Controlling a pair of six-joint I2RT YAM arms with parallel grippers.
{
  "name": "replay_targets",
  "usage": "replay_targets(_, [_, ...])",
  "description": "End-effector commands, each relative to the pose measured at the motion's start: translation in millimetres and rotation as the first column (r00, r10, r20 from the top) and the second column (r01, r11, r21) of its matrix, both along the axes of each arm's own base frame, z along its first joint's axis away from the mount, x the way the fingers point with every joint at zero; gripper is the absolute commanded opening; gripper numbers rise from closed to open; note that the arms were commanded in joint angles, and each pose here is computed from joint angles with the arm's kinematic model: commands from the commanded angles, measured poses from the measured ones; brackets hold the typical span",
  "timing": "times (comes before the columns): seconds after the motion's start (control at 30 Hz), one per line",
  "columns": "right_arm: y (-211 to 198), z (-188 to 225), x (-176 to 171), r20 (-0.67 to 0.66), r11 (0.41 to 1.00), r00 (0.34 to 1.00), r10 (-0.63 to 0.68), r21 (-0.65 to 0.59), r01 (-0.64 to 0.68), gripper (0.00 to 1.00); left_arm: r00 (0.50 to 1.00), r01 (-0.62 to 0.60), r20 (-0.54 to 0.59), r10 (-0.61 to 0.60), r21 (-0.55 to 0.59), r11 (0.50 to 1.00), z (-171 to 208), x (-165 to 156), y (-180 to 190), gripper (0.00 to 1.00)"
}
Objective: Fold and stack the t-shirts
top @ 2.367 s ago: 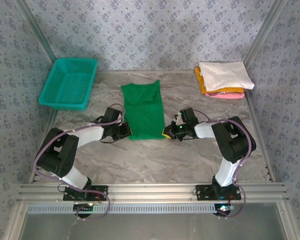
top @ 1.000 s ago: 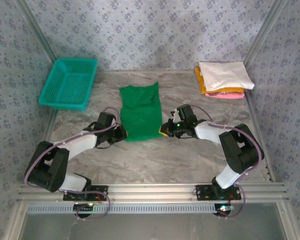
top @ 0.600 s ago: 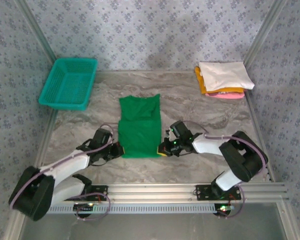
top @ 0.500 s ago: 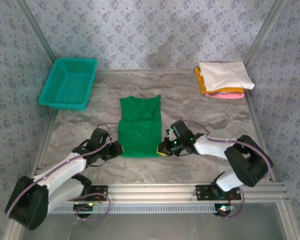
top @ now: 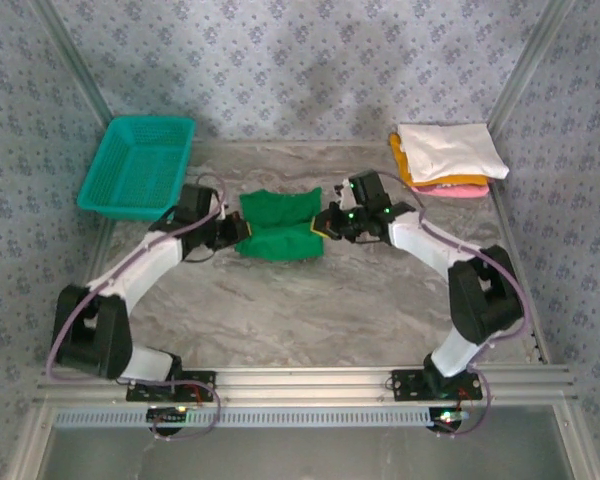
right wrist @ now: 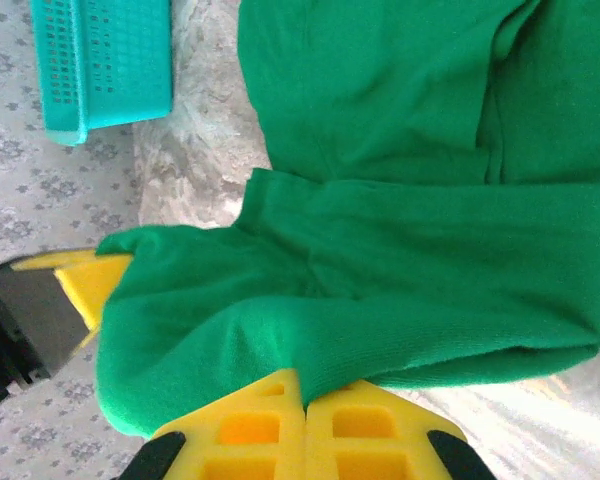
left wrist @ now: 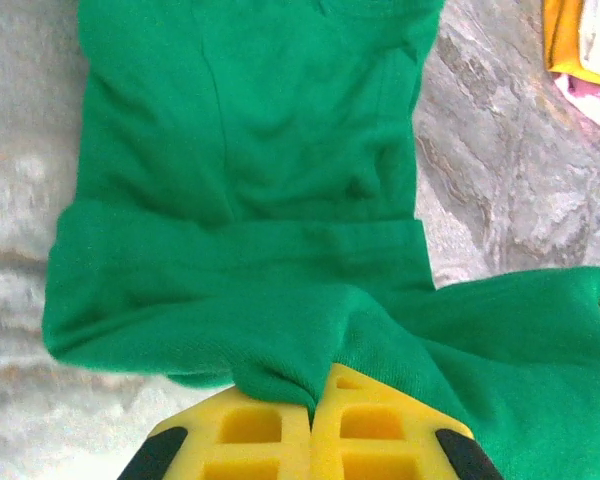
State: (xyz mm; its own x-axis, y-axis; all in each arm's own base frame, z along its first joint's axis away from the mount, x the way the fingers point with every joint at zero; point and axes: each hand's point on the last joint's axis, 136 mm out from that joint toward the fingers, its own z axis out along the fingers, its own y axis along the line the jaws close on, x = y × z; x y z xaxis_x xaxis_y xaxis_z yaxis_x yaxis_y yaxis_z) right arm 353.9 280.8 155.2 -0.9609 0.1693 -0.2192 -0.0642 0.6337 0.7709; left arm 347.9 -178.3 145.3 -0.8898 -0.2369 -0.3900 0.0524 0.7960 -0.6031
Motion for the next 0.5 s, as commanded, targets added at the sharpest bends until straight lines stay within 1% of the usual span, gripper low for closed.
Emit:
replay_targets(0.0, [0,0,18,-0.005,0.999,0.999,0.037,-0.021,-0.037,0.00,0.995,0.081,0.054,-0.082,0.025,0.996,16,25,-5,0.00])
replay_targets(0.2, [-6,-9,60,-0.013,0.999,1.000,-0.007,-0.033,0.006,0.00,0.997,0.062,0.040,-0.064,0.039,0.997,12,63,9,0.00])
replay_targets(0.37, [-20,-18,72,-0.061,0.998,0.997,-0.047,-0.053,0.044,0.00,0.997,0.080,0.000,-0.080,0.038,0.996,6,79,14,0.00])
replay_targets(0.47, [-27,-4,71,-0.033,0.997,0.998,-0.057,-0.050,0.055,0.00,0.996,0.085,0.015,-0.085,0.043,0.995,17,78,16,0.00])
